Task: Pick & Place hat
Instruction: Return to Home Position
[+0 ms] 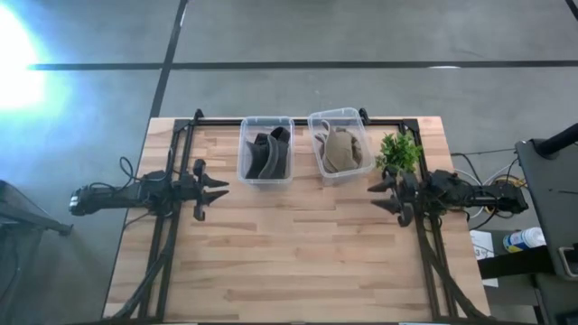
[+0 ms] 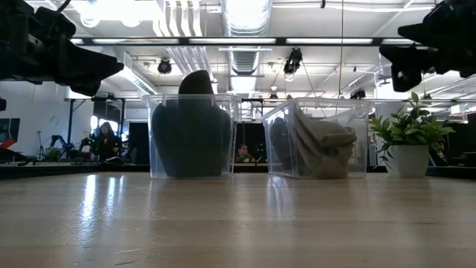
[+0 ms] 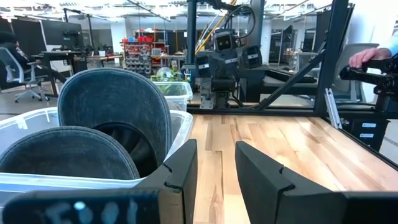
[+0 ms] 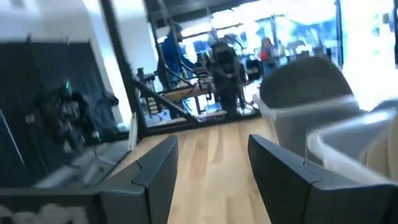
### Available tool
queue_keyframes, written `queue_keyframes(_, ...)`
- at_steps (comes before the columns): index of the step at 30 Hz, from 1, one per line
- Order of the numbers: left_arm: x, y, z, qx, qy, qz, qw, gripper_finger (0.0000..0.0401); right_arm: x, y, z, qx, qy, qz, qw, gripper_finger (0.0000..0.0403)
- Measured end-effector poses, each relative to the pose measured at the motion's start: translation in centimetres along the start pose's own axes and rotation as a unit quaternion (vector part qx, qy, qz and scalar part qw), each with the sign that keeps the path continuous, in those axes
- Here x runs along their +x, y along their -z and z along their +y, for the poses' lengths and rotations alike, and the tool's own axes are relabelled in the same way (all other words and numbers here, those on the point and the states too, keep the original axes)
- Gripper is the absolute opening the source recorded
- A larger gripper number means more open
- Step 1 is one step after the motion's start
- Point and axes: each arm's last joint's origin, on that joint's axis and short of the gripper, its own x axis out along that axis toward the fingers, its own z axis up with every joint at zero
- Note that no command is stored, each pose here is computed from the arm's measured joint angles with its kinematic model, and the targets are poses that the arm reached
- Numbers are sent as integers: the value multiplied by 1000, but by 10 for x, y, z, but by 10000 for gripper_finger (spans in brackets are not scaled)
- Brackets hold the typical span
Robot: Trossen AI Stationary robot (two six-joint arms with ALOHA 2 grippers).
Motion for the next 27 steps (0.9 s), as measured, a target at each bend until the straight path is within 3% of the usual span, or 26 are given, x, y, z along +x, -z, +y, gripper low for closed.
queue_keyframes(10,0,0,0,0,2,1,1000,103,0,7,-1,-114,-4,40,993,192)
queue_keyframes(27,0,0,0,0,2,2,1000,103,0,8,-2,-92,-2,43,995,192)
